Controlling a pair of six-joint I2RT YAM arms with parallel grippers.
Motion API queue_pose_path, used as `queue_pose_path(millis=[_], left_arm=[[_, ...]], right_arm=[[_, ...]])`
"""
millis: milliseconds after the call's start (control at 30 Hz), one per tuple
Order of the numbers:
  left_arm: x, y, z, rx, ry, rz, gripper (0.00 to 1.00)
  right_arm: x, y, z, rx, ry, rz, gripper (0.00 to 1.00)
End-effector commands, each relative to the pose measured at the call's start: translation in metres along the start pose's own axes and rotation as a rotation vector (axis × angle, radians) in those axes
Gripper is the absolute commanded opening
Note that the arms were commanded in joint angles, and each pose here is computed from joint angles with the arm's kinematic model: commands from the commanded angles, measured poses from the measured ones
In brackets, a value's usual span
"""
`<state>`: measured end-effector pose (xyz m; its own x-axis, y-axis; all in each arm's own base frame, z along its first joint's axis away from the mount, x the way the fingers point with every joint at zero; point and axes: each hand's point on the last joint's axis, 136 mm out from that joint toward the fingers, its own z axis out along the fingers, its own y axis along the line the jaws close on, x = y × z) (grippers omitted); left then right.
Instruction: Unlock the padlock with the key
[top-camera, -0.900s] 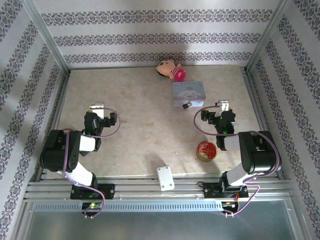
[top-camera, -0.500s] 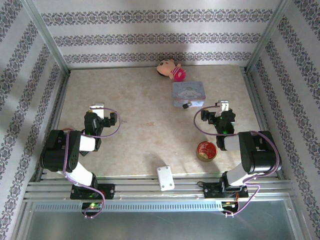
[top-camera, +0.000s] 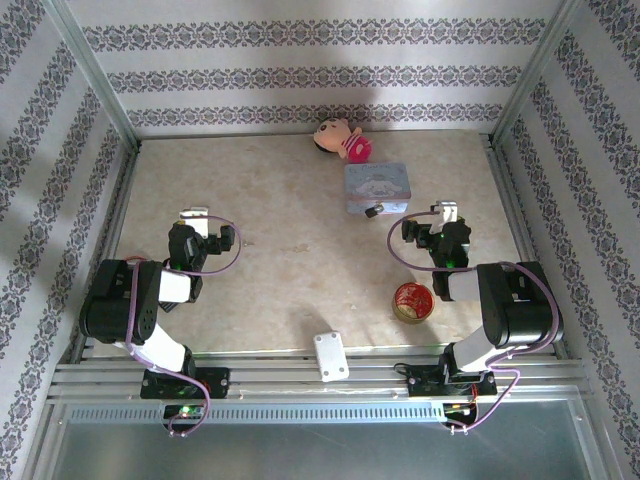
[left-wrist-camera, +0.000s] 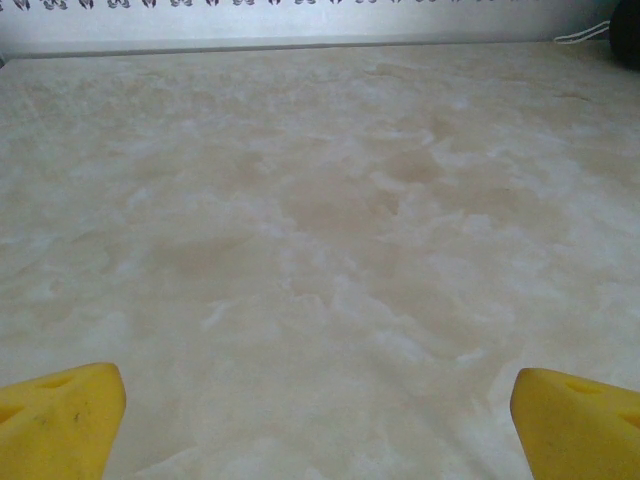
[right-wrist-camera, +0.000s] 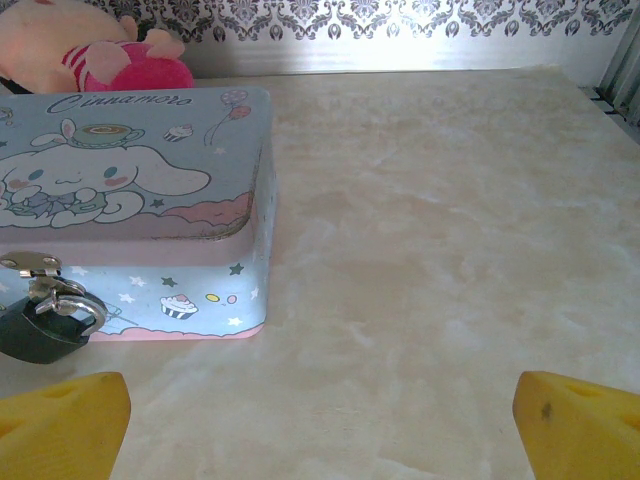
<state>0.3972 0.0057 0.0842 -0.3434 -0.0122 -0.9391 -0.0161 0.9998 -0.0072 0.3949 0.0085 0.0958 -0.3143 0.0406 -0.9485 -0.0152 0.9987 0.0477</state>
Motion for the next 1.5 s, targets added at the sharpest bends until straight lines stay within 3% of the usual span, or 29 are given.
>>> queue_pose_path(millis=[0,300,567,800,1100,1300,1467], left_arm=[[-0.006,0.0,0.003,0.005,-0.01,0.003,0.99],[-0.007,0.012,-0.001,-0.065,-0.024,-0.025,0.99],[-0.029,0.027,-0.018,-0.149,-0.031,-0.054,0.99],[-0.048,0.025,-0.036,-0.146,0.024,-0.189,0.99],[-0.036,-0.005,-0.041,-0.034,0.306,-0.367,0.99],[-0.013,-0.04,-0.041,0.074,0.462,-0.409,1.0],[0.003,-0.07,-0.034,0.063,0.571,-0.261,0.82]], right_arm=[[-0.013,-0.006,0.0,0.021,-0.037,-0.004,0.98],[-0.016,-0.016,-0.001,0.079,-0.037,0.016,0.98],[-0.025,-0.028,-0.006,0.181,-0.026,0.023,0.98],[-0.051,-0.04,-0.019,0.316,0.063,0.035,0.98],[-0.071,-0.02,-0.047,0.388,0.142,0.042,0.98],[-0.06,-0.005,-0.056,0.4,0.276,0.111,0.98],[-0.06,0.015,-0.056,0.381,0.361,0.108,0.98]])
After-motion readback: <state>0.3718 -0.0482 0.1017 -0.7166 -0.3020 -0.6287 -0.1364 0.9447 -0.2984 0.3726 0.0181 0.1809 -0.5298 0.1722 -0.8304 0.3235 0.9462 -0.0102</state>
